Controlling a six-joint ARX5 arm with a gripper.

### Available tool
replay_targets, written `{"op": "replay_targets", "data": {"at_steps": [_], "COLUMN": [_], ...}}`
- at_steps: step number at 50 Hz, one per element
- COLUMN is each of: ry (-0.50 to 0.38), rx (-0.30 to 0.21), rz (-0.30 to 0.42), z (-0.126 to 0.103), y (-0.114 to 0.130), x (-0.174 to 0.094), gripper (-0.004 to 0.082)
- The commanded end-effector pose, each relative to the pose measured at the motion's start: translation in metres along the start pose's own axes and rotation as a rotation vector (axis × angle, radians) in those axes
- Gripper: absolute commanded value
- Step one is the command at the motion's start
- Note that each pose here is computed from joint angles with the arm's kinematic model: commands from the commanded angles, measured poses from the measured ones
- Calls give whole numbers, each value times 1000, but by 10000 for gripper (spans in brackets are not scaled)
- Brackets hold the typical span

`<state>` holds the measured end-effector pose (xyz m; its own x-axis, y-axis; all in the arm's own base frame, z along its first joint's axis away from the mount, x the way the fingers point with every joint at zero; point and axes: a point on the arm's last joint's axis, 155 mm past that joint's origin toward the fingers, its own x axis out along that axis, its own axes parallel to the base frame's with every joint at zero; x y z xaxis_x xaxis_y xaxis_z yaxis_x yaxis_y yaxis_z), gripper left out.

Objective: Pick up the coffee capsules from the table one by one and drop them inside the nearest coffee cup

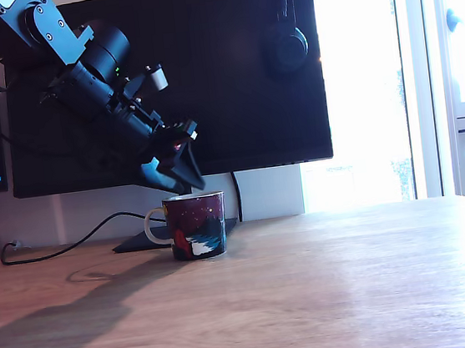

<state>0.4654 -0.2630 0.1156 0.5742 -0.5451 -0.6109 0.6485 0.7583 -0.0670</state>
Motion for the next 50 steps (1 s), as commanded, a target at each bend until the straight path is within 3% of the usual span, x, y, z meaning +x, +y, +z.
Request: {"op": "replay_targets", "data": {"at_steps": [1, 4, 9, 18, 19, 21, 30, 37, 50], "ry": [-18, -25, -10, 4, 2, -3, -25, -37, -37], "rx": [17, 21, 18, 17, 36, 35, 25, -13, -47], "rz": [-8, -18, -21, -46, -56, -73, -75, -68, -58], "z": [5, 7, 5, 7, 8, 11, 20, 20, -6], "y": [-1, -3, -4, -12, -14, -16, -11, -3, -3], "x": [4, 3, -1, -16, -18, -22, -40, -51, -67], "gripper": [757, 729, 600, 113, 57, -19, -19, -19, -19]}}
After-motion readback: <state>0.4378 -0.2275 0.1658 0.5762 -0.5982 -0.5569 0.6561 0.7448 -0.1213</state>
